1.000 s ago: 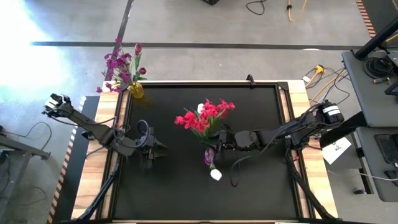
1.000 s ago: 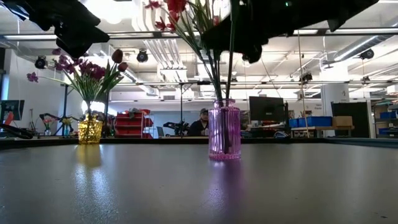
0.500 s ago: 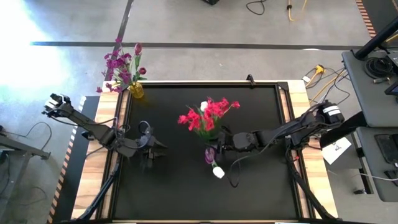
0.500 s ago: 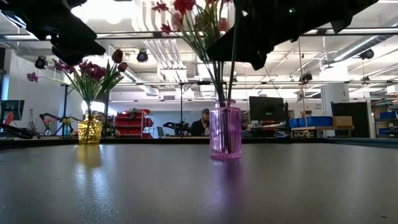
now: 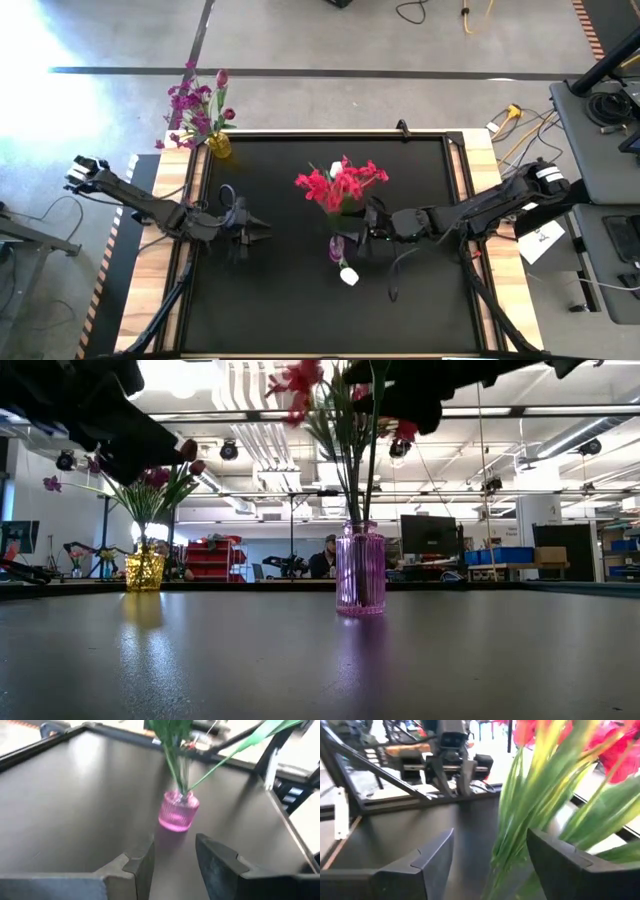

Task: Sort flowers into vase by color
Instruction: Put the red flower into the violet vase, then return to Home Position

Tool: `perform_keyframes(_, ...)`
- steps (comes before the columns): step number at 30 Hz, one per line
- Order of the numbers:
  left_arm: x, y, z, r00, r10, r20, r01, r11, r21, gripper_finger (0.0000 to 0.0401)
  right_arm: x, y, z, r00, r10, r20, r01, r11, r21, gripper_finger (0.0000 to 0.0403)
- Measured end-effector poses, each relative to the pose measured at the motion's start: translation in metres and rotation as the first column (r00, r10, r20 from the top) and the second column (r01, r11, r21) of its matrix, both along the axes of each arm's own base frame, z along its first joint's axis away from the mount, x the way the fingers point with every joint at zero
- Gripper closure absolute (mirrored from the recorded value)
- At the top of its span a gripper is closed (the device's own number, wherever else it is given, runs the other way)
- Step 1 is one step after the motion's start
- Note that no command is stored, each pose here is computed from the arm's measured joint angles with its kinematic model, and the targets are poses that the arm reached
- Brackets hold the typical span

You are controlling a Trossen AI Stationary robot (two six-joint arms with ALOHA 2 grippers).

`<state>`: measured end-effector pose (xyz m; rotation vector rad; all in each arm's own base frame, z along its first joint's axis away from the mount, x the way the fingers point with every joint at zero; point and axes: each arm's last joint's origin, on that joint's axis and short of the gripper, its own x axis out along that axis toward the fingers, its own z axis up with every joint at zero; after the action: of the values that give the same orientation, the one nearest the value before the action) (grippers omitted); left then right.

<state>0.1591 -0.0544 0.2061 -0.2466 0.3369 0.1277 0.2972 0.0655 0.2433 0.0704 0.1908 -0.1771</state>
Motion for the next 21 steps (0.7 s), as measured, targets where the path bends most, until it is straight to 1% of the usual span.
perform_keyframes(5, -0.001, 0.001, -0.024, 0.990, -0.031, 0.137, 0.034, 0.999, -0.019, 0.0288, -0.002, -0.001, -0.010, 0.998, -0.023, -0.053, 0.024, 1.000, 0.003, 0.0147)
perform_keyframes(6, -0.002, 0.001, -0.029, 0.988, -0.029, 0.154, 0.034, 0.999, -0.032, 0.0291, -0.003, -0.001, -0.013, 0.998, -0.023, -0.067, 0.023, 1.000, 0.000, 0.0146)
perform_keyframes(8, -0.005, 0.002, -0.038, 0.983, -0.012, 0.182, 0.029, 0.995, -0.091, 0.0296, -0.005, -0.001, -0.016, 0.996, -0.023, -0.082, 0.023, 1.000, 0.007, 0.0145)
perform_keyframes(11, -0.011, 0.001, -0.048, 0.984, -0.045, 0.174, 0.072, 0.985, -0.154, 0.0305, -0.017, -0.003, -0.004, 0.995, -0.022, -0.096, 0.023, 1.000, 0.008, 0.0145)
perform_keyframes(14, -0.013, -0.002, -0.052, 0.984, -0.082, 0.160, 0.108, 0.980, -0.165, 0.0312, -0.035, -0.009, 0.016, 0.996, -0.029, -0.086, 0.029, 1.000, 0.003, 0.0145)
perform_keyframes(17, -0.013, -0.004, -0.046, 0.970, -0.115, 0.215, 0.140, 0.985, -0.106, 0.0317, -0.055, -0.015, 0.031, 0.997, -0.033, -0.074, 0.033, 0.999, -0.013, 0.0145)
perform_keyframes(20, -0.012, -0.004, -0.037, 0.945, -0.149, 0.291, 0.156, 0.988, -0.001, 0.0317, -0.071, -0.020, 0.043, 0.999, -0.036, -0.008, 0.036, 0.999, 0.000, 0.0146)
perform_keyframes(21, -0.012, -0.003, -0.036, 0.941, -0.154, 0.300, 0.151, 0.988, 0.033, 0.0317, -0.076, -0.021, 0.045, 1.000, -0.019, 0.005, 0.019, 1.000, -0.006, 0.0148)
